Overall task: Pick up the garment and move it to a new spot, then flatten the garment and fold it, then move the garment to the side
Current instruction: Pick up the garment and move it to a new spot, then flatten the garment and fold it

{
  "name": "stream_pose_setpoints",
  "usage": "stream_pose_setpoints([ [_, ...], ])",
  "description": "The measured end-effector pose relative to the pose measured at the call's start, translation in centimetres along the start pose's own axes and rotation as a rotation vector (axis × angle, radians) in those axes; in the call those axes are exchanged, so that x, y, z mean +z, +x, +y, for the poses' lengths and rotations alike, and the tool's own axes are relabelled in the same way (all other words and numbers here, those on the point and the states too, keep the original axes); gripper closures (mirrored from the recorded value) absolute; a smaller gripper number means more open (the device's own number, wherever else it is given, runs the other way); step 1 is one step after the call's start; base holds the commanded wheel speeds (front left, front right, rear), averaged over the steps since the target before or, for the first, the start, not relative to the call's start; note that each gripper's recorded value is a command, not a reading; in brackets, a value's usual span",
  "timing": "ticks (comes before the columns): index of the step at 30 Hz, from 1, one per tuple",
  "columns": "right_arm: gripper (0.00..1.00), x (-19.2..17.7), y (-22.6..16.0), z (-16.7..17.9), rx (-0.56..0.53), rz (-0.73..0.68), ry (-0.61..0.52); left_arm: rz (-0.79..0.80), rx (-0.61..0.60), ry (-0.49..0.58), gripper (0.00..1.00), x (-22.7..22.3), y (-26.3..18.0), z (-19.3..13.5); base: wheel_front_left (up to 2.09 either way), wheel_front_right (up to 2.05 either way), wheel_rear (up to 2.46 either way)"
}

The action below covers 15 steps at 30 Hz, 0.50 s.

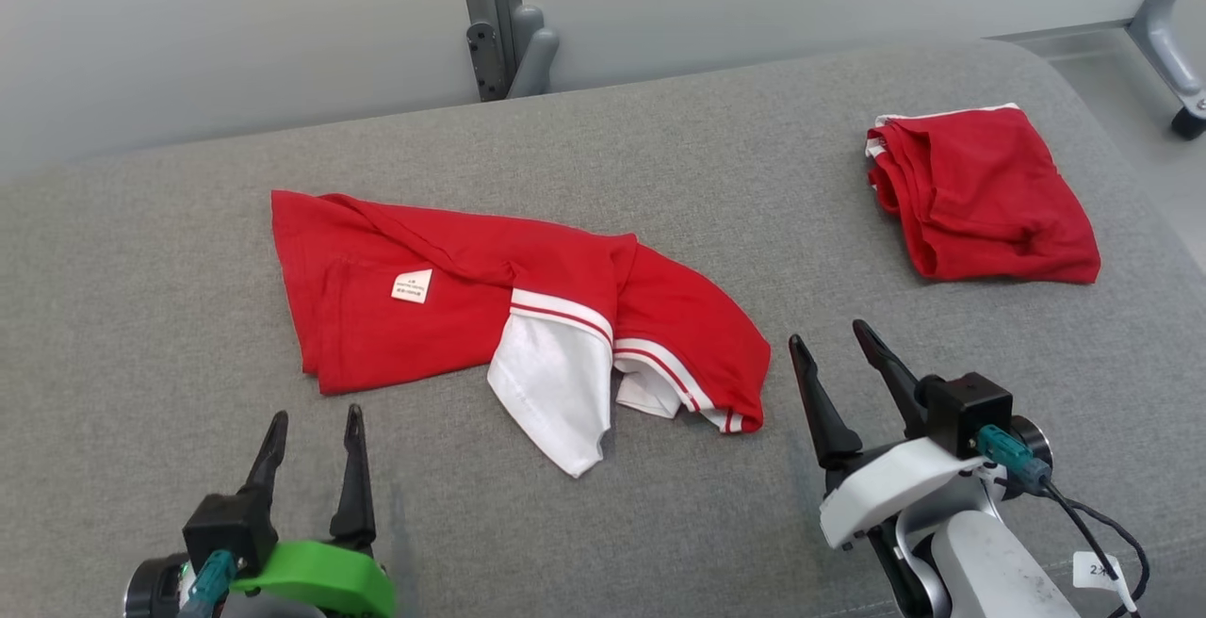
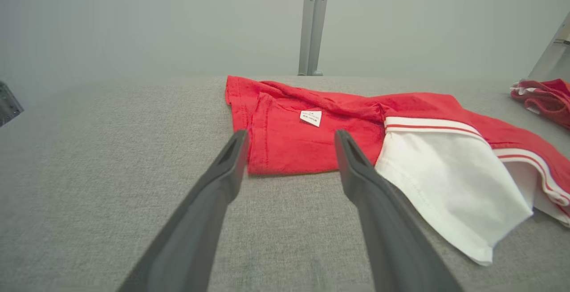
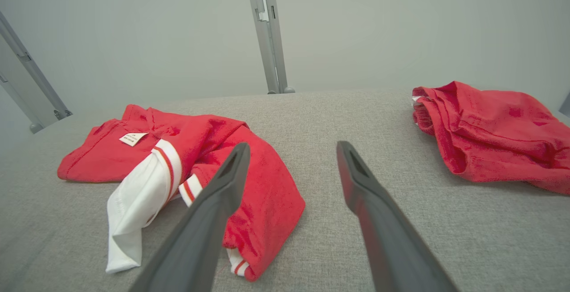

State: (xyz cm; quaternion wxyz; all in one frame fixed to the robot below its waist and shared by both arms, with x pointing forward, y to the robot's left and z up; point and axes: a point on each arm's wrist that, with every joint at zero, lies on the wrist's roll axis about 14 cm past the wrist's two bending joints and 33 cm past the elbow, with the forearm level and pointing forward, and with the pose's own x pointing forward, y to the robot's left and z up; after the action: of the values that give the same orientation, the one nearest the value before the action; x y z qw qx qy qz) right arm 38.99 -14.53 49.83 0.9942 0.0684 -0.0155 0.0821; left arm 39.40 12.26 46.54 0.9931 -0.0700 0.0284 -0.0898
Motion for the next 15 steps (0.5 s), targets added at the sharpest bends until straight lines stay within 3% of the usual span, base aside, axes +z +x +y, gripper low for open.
stream_pose_setpoints([
  [15, 0.0, -0.6, -1.8, 0.5, 0.0, 0.013, 0.008, 0.015, 0.114, 0.04, 0.0, -0.5, -3.7, 3.5, 0.0, 0.0, 0.0],
])
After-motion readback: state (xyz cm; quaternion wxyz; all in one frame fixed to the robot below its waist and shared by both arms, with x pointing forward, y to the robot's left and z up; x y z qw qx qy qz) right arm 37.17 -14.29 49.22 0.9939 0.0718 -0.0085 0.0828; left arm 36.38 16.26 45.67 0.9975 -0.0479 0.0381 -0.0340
